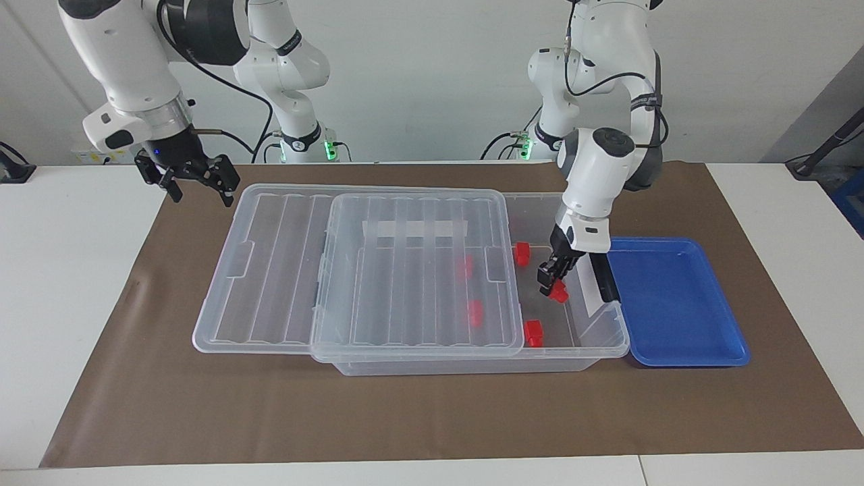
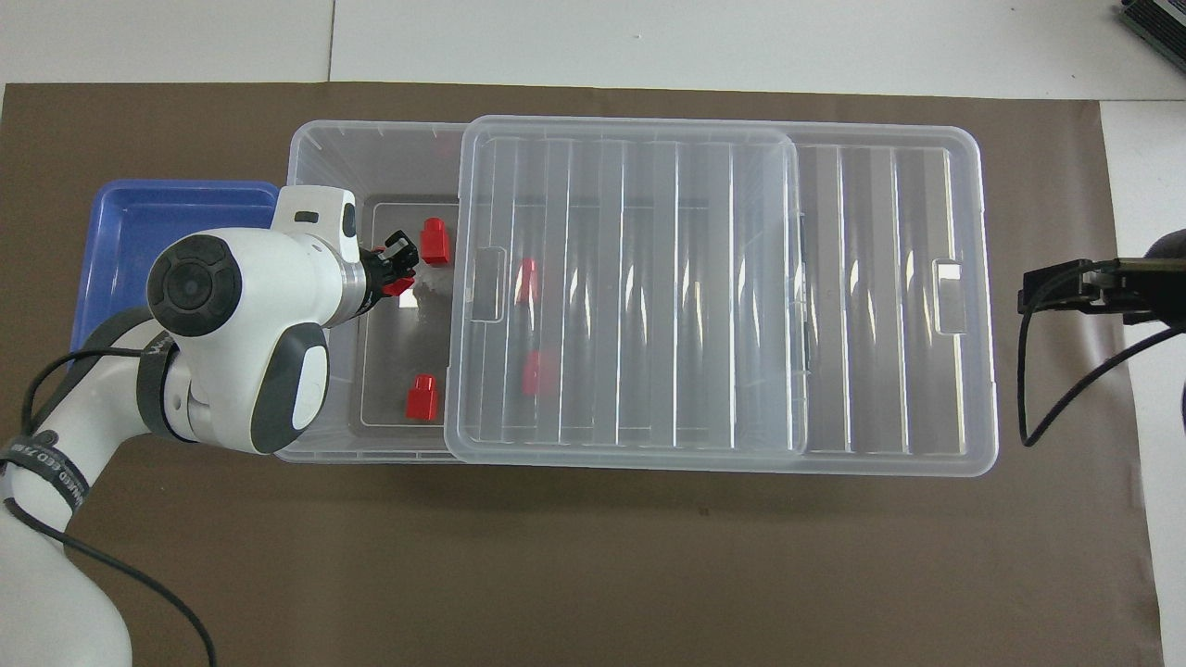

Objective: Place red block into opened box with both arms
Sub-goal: 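Carry the red block into the opened box with the left gripper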

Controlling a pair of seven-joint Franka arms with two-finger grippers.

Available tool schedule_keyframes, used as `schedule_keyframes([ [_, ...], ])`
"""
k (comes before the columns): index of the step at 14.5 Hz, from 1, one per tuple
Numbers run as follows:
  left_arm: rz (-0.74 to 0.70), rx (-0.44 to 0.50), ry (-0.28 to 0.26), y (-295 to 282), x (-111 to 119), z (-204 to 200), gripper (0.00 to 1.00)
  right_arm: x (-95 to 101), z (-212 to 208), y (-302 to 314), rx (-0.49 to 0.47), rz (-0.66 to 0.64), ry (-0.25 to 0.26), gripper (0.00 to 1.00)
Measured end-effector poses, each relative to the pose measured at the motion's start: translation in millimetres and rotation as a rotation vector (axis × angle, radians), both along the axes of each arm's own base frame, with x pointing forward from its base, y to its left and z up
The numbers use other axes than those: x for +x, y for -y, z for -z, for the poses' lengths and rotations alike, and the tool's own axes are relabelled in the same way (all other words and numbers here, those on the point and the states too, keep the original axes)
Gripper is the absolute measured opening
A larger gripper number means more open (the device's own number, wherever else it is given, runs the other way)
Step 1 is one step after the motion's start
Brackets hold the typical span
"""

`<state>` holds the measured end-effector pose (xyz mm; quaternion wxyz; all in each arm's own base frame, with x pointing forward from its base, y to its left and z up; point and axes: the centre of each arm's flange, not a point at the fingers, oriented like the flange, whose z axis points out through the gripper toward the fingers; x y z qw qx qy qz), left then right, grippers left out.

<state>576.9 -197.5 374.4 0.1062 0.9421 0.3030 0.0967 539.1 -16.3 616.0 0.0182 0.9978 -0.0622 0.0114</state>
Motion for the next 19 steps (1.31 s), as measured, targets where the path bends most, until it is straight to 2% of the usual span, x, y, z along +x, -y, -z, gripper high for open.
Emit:
schedule_keyframes([
  [2,0.019,0.013,-0.011,0.3,1.8,14.8,0.34,-6.9,-17.1,-0.5,0.0,0.002,-0.026,1.0],
  [7,0.15,0.13,-0.03,9.7,-1.1,50.6,0.34,-4.4,-13.0,-2.9,0.0,-0.002,-0.041,1.0],
  [15,0.316,0.221,-0.019,19.0,-7.3,61.0,0.34,-3.8,-12.5,-3.0,0.001,-0.002,-0.04,1.0],
  [19,0.358,0.237,-0.028,24.4,-11.3,69.4,0.34,-3.7,-12.5,-2.1,0.001,0.0,-0.04,1.0],
])
